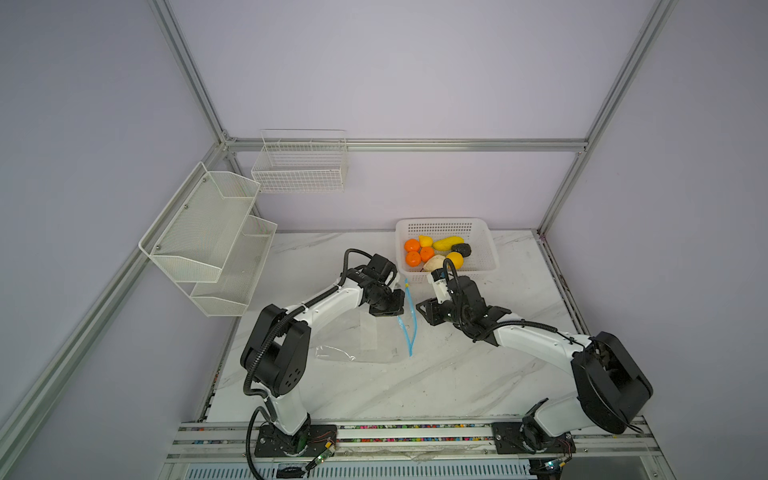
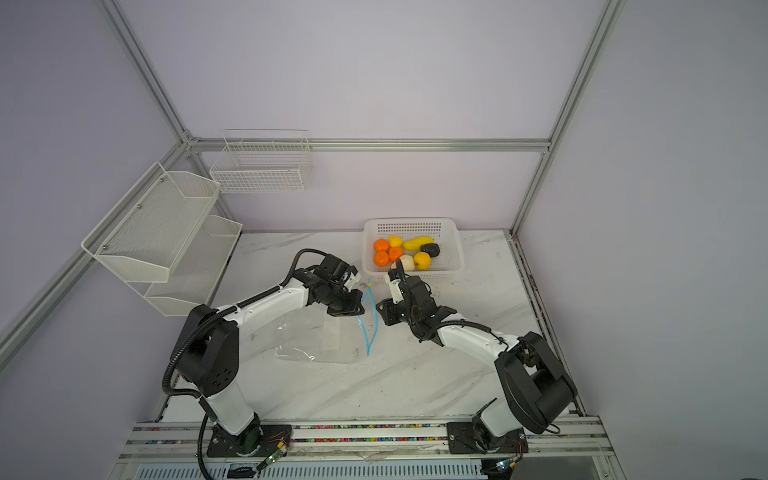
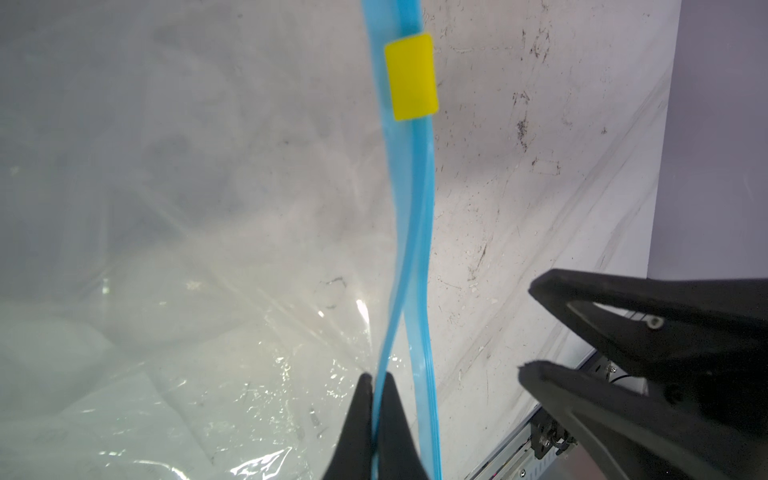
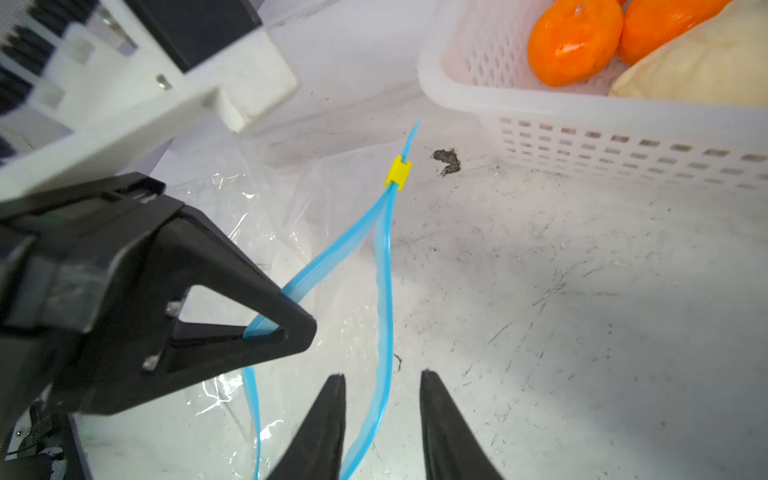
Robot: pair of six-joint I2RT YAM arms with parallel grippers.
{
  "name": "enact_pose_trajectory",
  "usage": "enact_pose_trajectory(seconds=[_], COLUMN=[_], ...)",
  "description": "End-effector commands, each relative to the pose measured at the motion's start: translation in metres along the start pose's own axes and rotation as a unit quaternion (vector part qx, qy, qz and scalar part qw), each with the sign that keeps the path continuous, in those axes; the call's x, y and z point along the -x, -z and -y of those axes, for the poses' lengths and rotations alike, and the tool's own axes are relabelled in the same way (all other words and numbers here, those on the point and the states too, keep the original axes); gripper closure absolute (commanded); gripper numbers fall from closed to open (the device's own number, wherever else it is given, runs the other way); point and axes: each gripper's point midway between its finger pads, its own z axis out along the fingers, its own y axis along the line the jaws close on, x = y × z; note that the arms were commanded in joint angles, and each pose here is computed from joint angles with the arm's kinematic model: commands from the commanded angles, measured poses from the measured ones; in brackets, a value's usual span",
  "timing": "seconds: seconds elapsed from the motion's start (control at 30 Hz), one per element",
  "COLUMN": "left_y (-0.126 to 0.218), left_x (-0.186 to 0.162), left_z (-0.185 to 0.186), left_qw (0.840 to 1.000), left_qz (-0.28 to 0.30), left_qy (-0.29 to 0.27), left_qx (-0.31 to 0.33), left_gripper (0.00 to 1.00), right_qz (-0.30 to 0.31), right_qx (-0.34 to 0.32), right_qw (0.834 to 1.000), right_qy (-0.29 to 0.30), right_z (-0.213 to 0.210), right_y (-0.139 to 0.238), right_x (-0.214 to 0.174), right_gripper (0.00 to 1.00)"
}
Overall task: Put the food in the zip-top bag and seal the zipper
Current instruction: 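Release the zipper lip with the right gripper and move it over the fruit basket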
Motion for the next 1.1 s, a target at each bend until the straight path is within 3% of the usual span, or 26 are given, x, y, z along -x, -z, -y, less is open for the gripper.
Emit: enact_pose_trajectory(seconds=[0.0,0.17,0.4,0.67,0.9,1.07], left_y=[0.035,0.039,0.052,0.061,0.058,0.06], left_x=[0.032,0.033,0.042,0.058,0.056,0.059], left_z=[0.031,0.03,0.017,0.009,0.0,0.005], left_qw=[0.998,0.998,0.998,0.996,0.996,0.997], left_qz=[0.054,0.055,0.059,0.062,0.049,0.049], left_qy=[-0.005,0.001,0.035,0.055,0.068,0.052], left_qx=[-0.038,-0.034,0.006,0.028,0.035,0.026], left_gripper=[1.0,1.0,1.0,1.0,1.0,1.0], right_qz=[0.006,0.002,0.073,0.042,-0.024,-0.031], right_qx=[0.025,0.026,-0.055,-0.181,-0.226,-0.252], right_qw=[1.0,0.999,0.994,0.982,0.974,0.967], right_qy=[-0.017,-0.018,-0.051,-0.025,-0.013,-0.003], right_z=[-0.007,-0.006,0.04,0.099,0.132,0.144], right_y=[-0.008,-0.02,0.014,-0.028,-0.068,-0.059], right_x=[0.005,0.007,0.104,0.173,0.164,0.173], right_gripper=[0.65,0.64,0.62,0.6,0.6,0.58])
